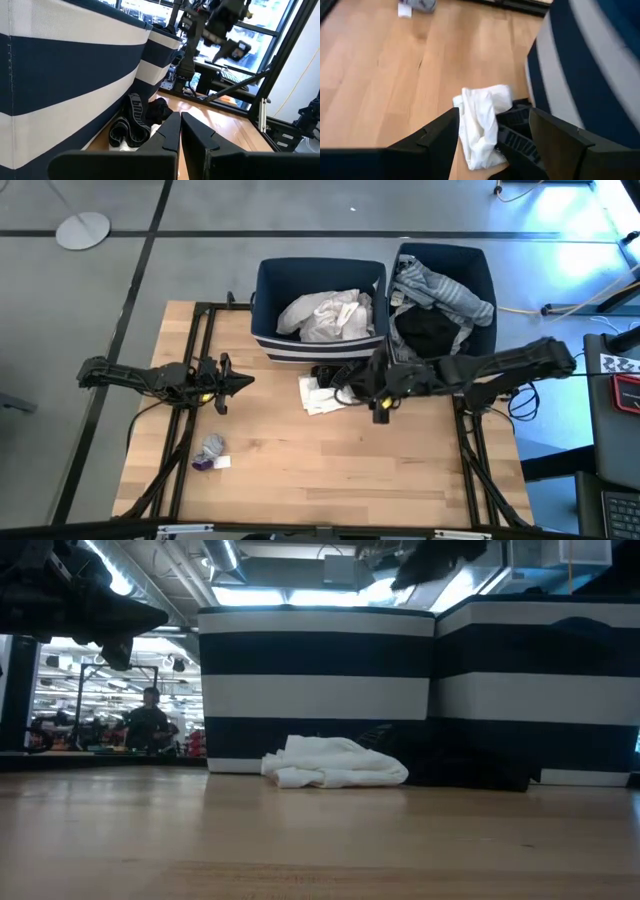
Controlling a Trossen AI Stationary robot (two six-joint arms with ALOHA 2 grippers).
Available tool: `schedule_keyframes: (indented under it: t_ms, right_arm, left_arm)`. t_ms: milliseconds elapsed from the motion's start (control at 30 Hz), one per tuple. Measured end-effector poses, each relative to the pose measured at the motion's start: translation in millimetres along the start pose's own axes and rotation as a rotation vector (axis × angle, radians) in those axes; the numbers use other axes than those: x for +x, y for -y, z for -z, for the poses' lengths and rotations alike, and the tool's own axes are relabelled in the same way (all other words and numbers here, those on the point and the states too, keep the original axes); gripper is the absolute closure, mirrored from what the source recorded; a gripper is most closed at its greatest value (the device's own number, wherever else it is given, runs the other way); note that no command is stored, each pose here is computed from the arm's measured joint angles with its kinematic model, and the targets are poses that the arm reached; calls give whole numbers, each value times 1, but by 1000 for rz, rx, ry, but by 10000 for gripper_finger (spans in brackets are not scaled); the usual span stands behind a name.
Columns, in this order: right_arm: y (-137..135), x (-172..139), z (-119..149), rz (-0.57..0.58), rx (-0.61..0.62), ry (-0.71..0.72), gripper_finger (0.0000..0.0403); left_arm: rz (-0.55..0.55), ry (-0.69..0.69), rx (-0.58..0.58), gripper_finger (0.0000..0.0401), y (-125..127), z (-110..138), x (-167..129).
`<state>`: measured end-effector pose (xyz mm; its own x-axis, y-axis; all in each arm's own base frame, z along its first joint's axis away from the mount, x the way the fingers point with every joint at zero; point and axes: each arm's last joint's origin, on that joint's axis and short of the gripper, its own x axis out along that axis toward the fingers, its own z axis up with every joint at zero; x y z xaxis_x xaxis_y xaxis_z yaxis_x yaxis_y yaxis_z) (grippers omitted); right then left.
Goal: Sort clothes
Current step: Put the white underwear into the left blue laundry organizer
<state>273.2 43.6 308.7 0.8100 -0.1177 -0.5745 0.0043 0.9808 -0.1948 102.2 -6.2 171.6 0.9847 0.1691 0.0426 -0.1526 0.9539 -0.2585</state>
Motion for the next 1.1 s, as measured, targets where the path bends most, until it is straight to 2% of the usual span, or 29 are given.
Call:
schedule_keyframes:
  t_ms: [300, 667, 1100]
  right_arm:
    - [-20, 65, 50, -27, -75, -49, 162]
    - [-35, 131, 81, 25, -193, -122, 162]
    - [-16, 173, 112, 45, -113, -213, 162]
  left_arm:
    - [0, 0, 0, 397, 0, 0, 0]
    - [0, 0, -1, 397, 0, 0, 0]
    - [0, 1, 0, 397, 0, 0, 0]
